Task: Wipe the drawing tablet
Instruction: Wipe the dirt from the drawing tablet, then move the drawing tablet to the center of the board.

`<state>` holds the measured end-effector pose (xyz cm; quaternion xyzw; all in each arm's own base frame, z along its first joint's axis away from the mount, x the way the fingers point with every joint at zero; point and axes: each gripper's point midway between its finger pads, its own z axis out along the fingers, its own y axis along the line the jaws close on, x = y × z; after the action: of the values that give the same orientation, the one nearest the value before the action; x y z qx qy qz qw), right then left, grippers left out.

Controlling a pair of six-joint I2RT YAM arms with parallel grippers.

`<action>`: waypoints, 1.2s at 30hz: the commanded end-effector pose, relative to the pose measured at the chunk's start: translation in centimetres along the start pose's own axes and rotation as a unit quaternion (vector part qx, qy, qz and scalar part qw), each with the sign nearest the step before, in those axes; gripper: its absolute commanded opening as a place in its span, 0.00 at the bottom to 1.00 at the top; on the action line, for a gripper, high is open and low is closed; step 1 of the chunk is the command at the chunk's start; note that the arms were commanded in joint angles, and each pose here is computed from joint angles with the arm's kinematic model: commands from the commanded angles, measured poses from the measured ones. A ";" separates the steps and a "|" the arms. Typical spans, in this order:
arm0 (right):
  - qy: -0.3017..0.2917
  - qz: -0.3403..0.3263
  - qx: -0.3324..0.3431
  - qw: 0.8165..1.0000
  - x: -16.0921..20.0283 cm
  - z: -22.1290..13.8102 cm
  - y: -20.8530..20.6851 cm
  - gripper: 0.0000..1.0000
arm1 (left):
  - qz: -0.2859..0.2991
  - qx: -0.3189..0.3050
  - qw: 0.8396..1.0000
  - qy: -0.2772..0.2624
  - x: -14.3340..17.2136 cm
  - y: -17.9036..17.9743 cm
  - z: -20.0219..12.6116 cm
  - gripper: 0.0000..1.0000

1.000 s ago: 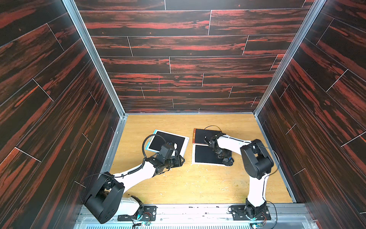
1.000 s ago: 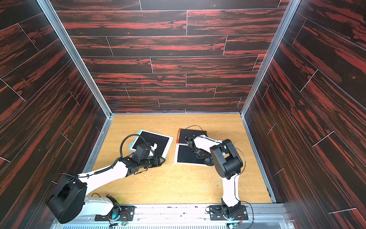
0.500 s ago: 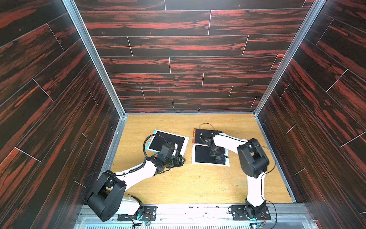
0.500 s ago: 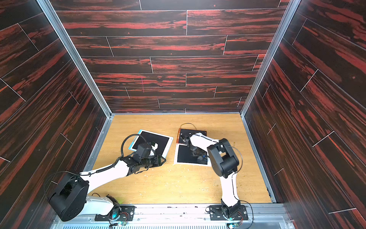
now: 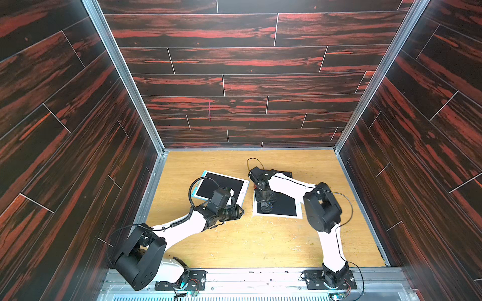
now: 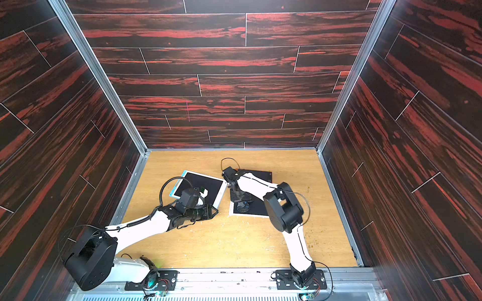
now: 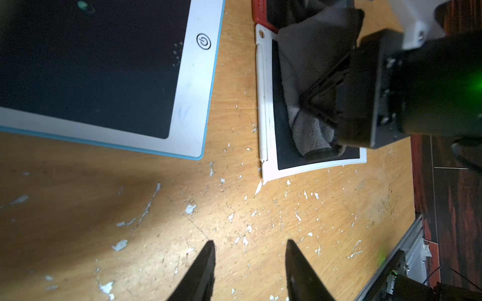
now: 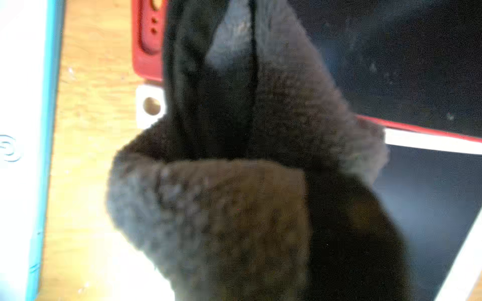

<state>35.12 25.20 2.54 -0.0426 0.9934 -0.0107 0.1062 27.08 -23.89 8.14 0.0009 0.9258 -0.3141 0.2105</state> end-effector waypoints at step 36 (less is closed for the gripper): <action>0.040 -0.030 -0.286 0.957 4.1 -9.1 7.8 0.00 | 0.030 -0.030 0.999 -0.016 0.0 0.1 -3.2 0.46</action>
<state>27.96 36.07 7.42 -0.1162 0.9565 0.2666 0.0254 25.59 -23.87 11.43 0.0283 0.9188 -0.3212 0.2278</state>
